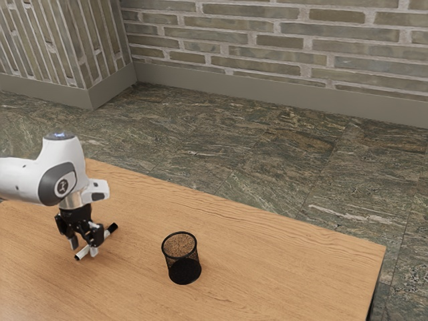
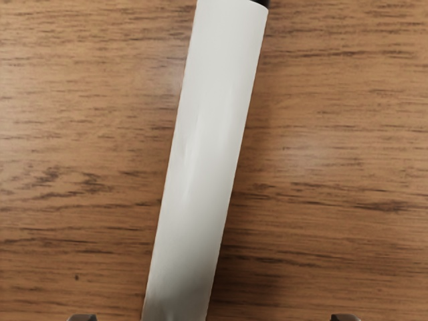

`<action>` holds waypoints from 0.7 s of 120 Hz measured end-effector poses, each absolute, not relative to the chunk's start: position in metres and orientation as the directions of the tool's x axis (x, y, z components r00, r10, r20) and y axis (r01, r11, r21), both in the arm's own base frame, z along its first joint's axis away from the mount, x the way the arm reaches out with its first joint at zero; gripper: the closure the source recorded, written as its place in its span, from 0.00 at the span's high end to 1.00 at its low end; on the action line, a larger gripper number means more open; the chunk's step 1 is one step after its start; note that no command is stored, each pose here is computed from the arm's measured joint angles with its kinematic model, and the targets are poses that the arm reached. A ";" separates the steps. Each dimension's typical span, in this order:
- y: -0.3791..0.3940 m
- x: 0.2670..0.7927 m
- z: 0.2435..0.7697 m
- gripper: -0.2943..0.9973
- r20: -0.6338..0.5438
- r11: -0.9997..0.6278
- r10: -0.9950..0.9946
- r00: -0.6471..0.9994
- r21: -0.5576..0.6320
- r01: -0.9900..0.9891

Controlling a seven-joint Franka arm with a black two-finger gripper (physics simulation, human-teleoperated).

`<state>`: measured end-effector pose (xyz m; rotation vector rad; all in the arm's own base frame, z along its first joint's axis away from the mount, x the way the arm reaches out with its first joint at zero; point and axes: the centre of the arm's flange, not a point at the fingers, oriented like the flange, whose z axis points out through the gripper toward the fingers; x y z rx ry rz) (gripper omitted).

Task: Put the marker into the pen holder.

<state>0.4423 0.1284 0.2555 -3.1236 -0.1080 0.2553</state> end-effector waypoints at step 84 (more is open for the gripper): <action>0.124 0.449 0.244 0.27 -0.152 -1.000 -0.010 0.988 -0.008 -0.011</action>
